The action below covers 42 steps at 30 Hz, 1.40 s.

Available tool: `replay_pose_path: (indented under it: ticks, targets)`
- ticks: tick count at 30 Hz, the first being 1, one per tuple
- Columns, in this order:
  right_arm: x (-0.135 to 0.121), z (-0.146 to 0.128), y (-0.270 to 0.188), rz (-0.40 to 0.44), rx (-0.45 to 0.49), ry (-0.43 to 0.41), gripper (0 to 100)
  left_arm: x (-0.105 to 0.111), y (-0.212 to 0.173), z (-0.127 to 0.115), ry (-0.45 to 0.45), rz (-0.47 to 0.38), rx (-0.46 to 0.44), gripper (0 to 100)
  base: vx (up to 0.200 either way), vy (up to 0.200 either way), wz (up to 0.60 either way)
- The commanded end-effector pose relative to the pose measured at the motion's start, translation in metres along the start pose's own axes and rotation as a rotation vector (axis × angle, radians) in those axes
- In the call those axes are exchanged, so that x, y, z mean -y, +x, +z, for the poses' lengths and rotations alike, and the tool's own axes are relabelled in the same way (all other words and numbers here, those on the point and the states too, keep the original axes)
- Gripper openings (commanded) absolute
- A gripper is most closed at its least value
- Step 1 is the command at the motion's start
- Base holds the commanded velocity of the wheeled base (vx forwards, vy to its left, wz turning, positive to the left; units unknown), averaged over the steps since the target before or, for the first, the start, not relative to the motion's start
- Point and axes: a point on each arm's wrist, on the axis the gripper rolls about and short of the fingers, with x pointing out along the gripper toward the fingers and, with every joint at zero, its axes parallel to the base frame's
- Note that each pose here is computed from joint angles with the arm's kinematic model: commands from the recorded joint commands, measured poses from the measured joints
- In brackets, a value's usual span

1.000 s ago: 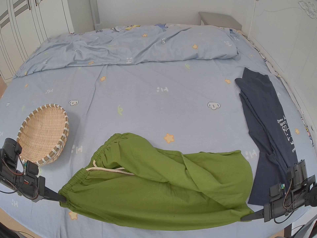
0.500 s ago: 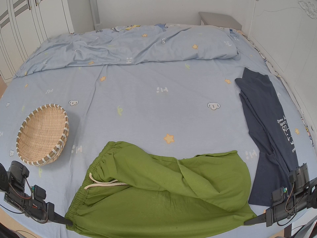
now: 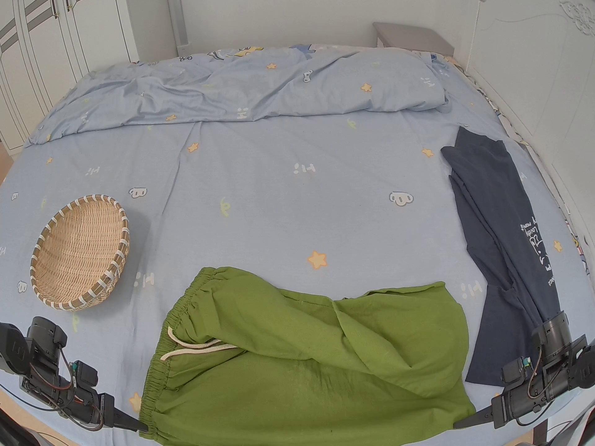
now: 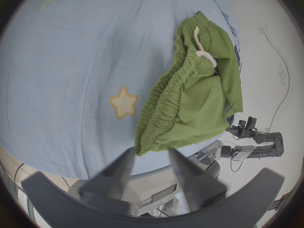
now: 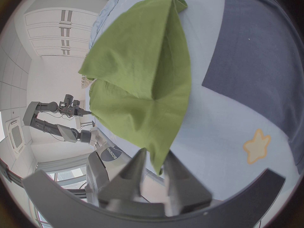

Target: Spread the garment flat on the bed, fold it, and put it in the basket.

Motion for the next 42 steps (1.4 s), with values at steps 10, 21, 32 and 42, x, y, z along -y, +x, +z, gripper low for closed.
replay_pose_path:
  ticks: [10, 21, 32, 42]
  targets:
    - [-0.005, -0.002, -0.008, 0.008, 0.067, -0.048, 100, 0.002, -0.009, 0.008, 0.002, -0.003, 0.052, 100, 0.000, 0.000, 0.00]
    - [-0.043, 0.042, -0.068, -0.058, 0.406, -0.233, 100, 0.063, -0.072, 0.100, 0.050, -0.036, 0.226, 100, 0.000, 0.000, 0.00]
    - [-0.075, 0.085, -0.102, -0.047, 0.479, -0.306, 100, 0.054, -0.027, 0.175, -0.021, -0.082, 0.118, 100, 0.000, 0.000, 0.00]
    - [-0.086, 0.085, -0.098, -0.020, 0.466, -0.359, 100, 0.096, 0.005, 0.237, 0.032, -0.167, 0.129, 100, 0.000, 0.000, 0.00]
